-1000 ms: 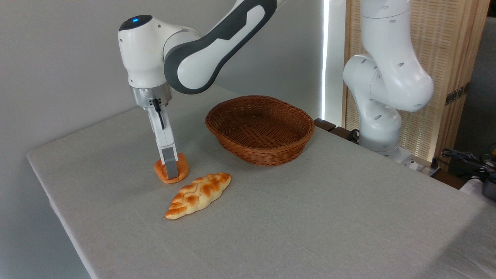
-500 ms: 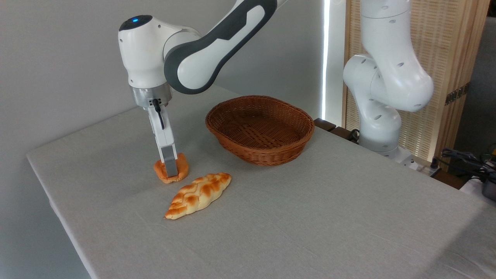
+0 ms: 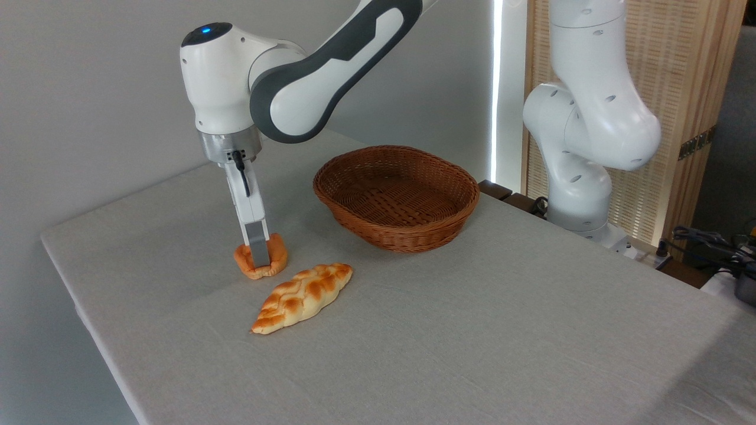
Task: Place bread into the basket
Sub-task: 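Close the gripper fingers around the round bread roll, then lift the roll and carry it over the wicker basket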
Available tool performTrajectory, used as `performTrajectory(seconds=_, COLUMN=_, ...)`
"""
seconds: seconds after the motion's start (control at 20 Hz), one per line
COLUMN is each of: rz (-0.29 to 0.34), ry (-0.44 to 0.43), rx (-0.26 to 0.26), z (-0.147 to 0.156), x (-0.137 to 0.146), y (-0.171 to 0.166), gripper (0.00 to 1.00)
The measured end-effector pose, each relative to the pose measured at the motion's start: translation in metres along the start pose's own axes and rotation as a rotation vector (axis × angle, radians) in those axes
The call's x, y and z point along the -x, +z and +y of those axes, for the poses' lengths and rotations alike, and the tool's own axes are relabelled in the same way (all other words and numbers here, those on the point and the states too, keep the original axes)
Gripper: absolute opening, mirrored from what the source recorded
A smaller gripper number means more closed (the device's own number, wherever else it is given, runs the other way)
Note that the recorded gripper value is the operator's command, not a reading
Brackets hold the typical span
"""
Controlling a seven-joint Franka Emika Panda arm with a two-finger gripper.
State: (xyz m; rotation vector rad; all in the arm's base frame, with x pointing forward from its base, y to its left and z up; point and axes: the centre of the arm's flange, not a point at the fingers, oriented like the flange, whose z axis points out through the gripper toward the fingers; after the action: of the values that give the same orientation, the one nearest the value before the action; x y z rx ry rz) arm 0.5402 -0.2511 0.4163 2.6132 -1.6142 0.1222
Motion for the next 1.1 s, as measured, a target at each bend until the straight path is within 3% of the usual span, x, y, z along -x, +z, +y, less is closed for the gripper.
performTrajectory(seconds=0.5, rz=0.019, ry=-0.005, rx=-0.018, z=-0.006, x=-0.002, y=-0.012, gripper=0.19)
performTrajectory(seconds=0.6, rz=0.036, ry=-0.011, rx=-0.026, z=-0.007, x=-0.004, y=-0.022, gripper=0.19)
performTrajectory(seconds=0.75, rz=0.117, ry=-0.049, rx=-0.014, z=0.001, x=-0.007, y=-0.059, gripper=0.21)
performTrajectory(seconds=0.85, rz=0.101, ry=-0.050, rx=0.014, z=0.015, x=-0.001, y=-0.083, gripper=0.23)
performTrajectory(seconds=1.1, rz=-0.034, ry=0.026, rx=0.087, z=0.095, x=0.022, y=-0.151, gripper=0.24)
